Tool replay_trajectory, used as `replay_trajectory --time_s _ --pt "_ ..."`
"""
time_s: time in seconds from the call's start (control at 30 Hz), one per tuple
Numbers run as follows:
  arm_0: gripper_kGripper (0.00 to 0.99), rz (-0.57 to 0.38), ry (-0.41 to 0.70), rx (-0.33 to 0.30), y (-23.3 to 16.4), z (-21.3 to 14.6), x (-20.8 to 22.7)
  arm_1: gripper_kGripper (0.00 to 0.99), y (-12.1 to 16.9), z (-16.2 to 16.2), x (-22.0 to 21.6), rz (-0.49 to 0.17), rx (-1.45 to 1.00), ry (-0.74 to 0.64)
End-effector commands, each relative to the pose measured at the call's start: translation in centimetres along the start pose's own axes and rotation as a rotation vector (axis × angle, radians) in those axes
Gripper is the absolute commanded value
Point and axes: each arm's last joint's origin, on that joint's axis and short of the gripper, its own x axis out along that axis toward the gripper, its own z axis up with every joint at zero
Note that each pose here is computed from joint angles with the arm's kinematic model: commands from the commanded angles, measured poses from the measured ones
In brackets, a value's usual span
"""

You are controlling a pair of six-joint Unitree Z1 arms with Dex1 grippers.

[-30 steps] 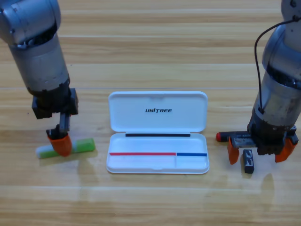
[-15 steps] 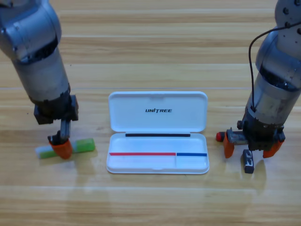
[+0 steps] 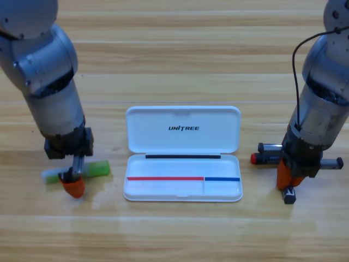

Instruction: Clean up eraser and pencils

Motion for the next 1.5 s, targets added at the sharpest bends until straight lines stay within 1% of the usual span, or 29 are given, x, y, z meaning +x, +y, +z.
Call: replay_trajectory --time_s 0.03,0.13,0.2,0.23,0.27,0.3,0.37,0.43,0.5,0.53,0.6,0.63,0.7,0.8,0.87,0.97,1.0,1.07,1.17,1.27,1.4,1.47,1.5 --pt "0.962 -0.033 0.051 -0.005 0.1 -0.7 2.6 0.000 -0.7 0.0 0.6 -0.004 -0.057 0.071" --pt "0.962 -0.031 0.051 -0.007 0.0 -0.9 2.9 0.000 -0.1 0.3 -3.5 0.015 -0.422 0.047" --pt "0.962 -0.028 0.048 -0.008 -0.2 -1.0 3.1 0.000 0.5 0.4 -5.4 0.026 -0.583 0.067" --pt "0.962 -0.027 0.047 -0.009 -0.2 -1.1 3.3 0.000 0.8 0.4 -6.1 0.040 -0.654 0.077" --pt "0.957 -0.023 0.044 -0.010 -0.3 -1.2 3.4 0.000 1.2 0.3 -6.5 0.074 -0.740 0.094" --pt "0.937 -0.020 0.041 -0.012 -0.3 -1.2 3.4 0.000 1.7 0.1 -6.7 0.109 -0.822 0.105" --pt "0.859 -0.014 0.034 -0.013 -0.3 -1.2 3.4 0.000 2.5 0.1 -6.7 0.140 -0.973 0.108" --pt "0.729 -0.014 0.034 -0.004 -0.3 -1.3 3.3 0.000 3.4 0.0 -6.2 0.147 -1.107 0.108" --pt "0.522 -0.013 0.037 0.015 -0.2 -1.3 3.3 0.000 4.4 0.0 -5.6 0.152 -1.207 0.116" --pt "0.382 -0.011 0.035 0.021 -0.2 -1.3 3.2 0.000 4.9 0.0 -5.3 0.154 -1.250 0.123" --pt "0.021 0.005 0.028 0.033 0.0 -1.2 2.8 0.000 5.8 0.0 -4.6 0.159 -1.332 0.130" --pt "0.000 0.017 0.025 0.036 0.1 -1.1 2.5 0.000 6.3 0.0 -4.3 0.160 -1.373 0.130" --pt "0.000 0.044 0.031 0.047 0.2 -1.3 1.8 0.000 7.3 0.2 -4.1 0.159 -1.422 0.116" --pt "0.000 0.050 0.049 0.070 0.3 -1.6 0.2 0.000 8.8 0.7 -3.5 0.160 -1.455 0.097" --pt "0.000 0.061 0.047 0.072 0.4 -1.7 -1.5 0.000 9.6 1.0 -3.0 0.158 -1.473 0.091" --pt "0.000 0.093 0.040 0.065 0.7 -2.1 -5.2 0.000 10.5 1.5 -2.1 0.149 -1.487 0.089" --pt "0.000 0.108 0.039 0.057 0.8 -2.2 -6.6 0.000 10.7 1.7 -1.8 0.142 -1.489 0.090" --pt "0.000 0.125 0.019 0.060 0.6 -1.9 -9.2 0.000 11.0 1.9 -1.2 0.130 -1.493 0.093" --pt "0.000 0.143 -0.001 0.064 0.1 -1.4 -11.9 0.000 11.2 2.1 -0.4 0.128 -1.491 0.107" --pt "0.000 0.151 -0.011 0.068 -0.4 -1.0 -13.3 0.000 11.2 2.1 0.0 0.127 -1.491 0.115" --pt "0.000 0.151 -0.013 0.076 -1.0 -0.6 -13.8 0.000 11.3 1.9 -0.1 0.127 -1.493 0.119" --pt "0.000 0.148 -0.014 0.079 -1.2 -0.4 -13.8 0.152 11.4 1.8 -0.1 0.127 -1.496 0.119" --pt "0.000 0.148 -0.017 0.082 -1.3 -0.3 -13.9 0.178 11.4 1.8 -0.1 0.127 -1.496 0.119"
